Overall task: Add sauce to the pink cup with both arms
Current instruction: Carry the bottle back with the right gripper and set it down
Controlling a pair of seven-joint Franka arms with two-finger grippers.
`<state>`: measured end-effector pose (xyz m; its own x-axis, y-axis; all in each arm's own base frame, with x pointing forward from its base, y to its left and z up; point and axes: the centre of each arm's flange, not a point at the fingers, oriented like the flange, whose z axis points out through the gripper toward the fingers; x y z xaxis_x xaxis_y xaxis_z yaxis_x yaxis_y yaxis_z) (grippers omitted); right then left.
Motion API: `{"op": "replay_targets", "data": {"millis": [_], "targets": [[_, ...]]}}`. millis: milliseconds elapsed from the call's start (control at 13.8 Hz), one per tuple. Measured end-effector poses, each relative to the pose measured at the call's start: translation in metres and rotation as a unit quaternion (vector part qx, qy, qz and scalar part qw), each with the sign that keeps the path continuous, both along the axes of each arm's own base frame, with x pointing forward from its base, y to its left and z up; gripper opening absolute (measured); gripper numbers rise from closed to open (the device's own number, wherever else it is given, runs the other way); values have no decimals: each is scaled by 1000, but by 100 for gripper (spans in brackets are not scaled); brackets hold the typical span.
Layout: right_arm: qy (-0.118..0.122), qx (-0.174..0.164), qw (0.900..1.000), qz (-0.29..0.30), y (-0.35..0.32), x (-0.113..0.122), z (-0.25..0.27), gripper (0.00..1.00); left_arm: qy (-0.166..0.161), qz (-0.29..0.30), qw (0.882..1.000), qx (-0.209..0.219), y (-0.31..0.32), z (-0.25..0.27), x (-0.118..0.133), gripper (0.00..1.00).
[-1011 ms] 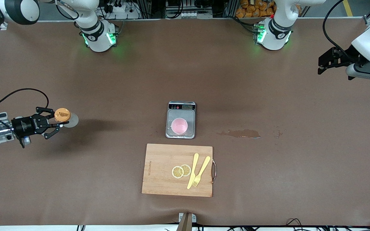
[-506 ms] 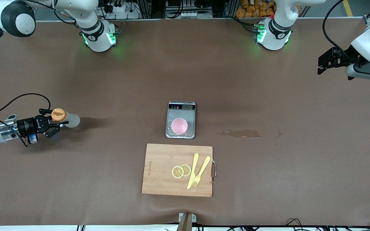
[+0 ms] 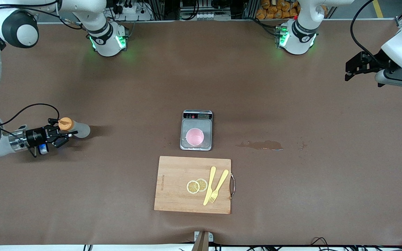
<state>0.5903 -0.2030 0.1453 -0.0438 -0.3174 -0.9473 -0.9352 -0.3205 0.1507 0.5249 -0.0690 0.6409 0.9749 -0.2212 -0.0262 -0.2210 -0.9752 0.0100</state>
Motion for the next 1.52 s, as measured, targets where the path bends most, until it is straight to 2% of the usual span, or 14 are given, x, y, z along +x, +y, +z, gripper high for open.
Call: {"op": "replay_targets", "data": {"millis": [506,794,939,1156,1300,1517], "targets": [[-9,15,1000,5,0,-7,-22,37,0,0,1000,0,0,0,0,100],[-9,11,1000,3,0,-8,-32,37,0,0,1000,0,1,0,0,100],[-9,10,1000,3,0,-8,-32,51,1,1,1000,0,1,-1,0,100],[-13,8,1000,3,-1,-5,-29,84,1,2,1000,0,2,-1,0,100],[-16,6,1000,3,-2,-4,-27,100,2,4,1000,0,4,-2,1,100],[-23,1,1000,4,-5,1,-21,100,2,7,1000,0,7,-2,1,100]]}}
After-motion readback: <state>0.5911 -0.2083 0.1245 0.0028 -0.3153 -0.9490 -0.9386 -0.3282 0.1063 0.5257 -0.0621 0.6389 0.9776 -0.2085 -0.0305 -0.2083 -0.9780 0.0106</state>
